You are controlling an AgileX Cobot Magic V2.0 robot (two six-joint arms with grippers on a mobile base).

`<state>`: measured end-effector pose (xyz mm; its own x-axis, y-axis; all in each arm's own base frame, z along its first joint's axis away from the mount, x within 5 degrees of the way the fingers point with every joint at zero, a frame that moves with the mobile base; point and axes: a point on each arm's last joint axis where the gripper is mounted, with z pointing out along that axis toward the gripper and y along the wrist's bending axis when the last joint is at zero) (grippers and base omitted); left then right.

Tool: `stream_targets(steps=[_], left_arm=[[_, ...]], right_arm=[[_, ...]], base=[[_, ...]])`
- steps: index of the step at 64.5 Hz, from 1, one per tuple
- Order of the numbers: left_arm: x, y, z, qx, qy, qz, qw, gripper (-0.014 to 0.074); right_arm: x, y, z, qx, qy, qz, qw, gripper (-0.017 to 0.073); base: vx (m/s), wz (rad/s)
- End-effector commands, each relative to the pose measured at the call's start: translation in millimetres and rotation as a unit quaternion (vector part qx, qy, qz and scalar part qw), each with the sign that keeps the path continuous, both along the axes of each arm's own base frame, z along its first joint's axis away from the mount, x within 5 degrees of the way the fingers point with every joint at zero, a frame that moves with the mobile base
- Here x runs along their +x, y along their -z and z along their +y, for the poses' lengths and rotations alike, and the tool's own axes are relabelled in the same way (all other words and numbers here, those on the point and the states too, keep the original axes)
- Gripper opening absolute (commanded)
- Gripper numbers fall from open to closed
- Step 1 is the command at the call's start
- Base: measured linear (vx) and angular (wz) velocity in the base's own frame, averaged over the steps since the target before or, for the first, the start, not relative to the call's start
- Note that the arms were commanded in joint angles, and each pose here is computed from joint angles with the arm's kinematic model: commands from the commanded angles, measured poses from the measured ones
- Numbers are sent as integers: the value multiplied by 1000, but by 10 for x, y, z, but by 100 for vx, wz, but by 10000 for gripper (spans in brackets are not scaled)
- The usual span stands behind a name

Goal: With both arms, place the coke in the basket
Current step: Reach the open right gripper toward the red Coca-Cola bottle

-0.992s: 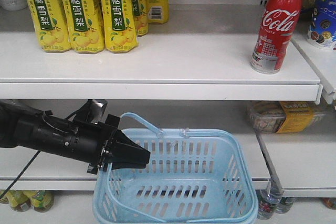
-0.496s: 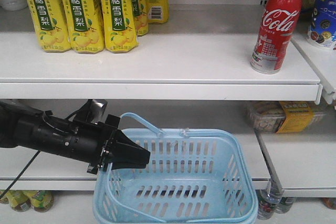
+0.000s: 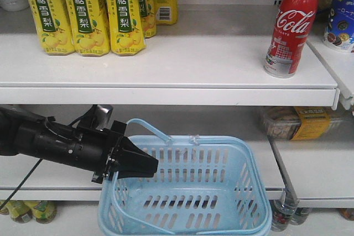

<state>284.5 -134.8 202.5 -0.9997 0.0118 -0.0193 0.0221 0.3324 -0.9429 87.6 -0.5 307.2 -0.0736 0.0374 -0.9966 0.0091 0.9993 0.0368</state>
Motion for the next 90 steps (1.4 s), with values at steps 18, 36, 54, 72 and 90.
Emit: stream_targets(steps=[18, 36, 54, 72, 90], left_arm=[[42, -229, -20, -30, -24, -43, 998, -6], [42, -229, -20, -30, -24, -43, 998, -6], [42, -229, -20, -30, -24, -43, 998, -6], [42, -229, -20, -30, -24, -43, 998, -6], [42, -229, -20, -30, -24, -43, 998, -6]], right_arm=[[10, -301, 41, 9, -23, -33, 999, 561], [197, -833, 195, -3, -92, -56, 994, 561], [601, -1219, 280, -18, -99, -64, 993, 561], [952, -1429, 350, -16, -103, -38, 994, 561], [994, -1546, 392, -17, -110, -69, 991, 561]], base=[[0, 0], [0, 0], [0, 0], [0, 0], [0, 0]])
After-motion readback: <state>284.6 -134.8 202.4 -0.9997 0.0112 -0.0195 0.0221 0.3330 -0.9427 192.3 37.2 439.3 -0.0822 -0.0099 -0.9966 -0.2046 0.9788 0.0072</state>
